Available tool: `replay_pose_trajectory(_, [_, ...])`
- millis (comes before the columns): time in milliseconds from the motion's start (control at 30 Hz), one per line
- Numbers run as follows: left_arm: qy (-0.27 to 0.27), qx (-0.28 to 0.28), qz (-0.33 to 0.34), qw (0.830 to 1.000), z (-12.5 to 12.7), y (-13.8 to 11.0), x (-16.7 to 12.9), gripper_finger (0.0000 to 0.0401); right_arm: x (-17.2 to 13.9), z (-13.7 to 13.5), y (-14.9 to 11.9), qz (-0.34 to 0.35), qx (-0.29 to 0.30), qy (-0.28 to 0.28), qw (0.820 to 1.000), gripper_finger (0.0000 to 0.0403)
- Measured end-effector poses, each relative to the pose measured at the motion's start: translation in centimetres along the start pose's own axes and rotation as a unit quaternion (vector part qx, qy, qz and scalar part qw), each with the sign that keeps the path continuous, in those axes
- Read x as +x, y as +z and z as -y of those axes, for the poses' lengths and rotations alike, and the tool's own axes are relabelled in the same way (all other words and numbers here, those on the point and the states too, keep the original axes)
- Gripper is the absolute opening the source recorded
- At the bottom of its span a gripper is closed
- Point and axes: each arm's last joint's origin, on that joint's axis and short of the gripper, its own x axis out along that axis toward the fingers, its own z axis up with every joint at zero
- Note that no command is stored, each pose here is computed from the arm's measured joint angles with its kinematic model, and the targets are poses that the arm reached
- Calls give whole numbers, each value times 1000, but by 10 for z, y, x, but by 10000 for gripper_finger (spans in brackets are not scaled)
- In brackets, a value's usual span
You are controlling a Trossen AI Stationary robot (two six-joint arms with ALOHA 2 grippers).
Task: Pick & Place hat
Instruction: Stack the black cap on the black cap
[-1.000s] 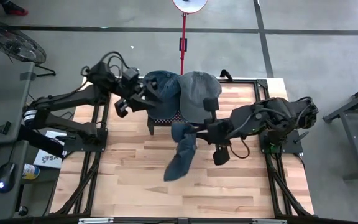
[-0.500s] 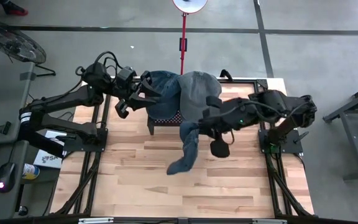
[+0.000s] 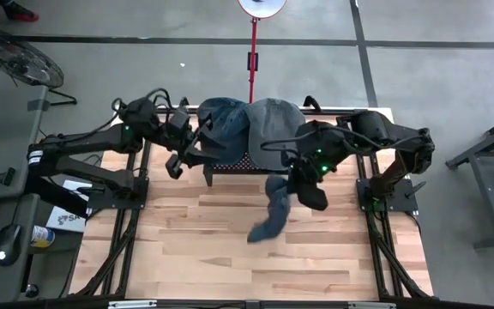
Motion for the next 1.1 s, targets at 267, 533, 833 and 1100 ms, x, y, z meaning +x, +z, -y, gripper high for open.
replay_pose_trajectory(267, [8, 16, 3, 1000, 22, -7, 11, 165, 0, -4, -4, -42, -20, 72, 996, 0])
replay_pose_trajectory(533, [98, 86, 19, 991, 45, -13, 20, 165, 20, 10, 5, -44, 45, 12, 998, 0])
replay_pose_trajectory(833, [178, 156, 8, 972, 75, -21, 26, 165, 58, 20, 13, -91, 70, 16, 993, 0])
replay_pose_trajectory(1100, [191, 165, -45, 966, 84, -33, 26, 165, 62, 31, 25, -54, 37, 14, 998, 0])
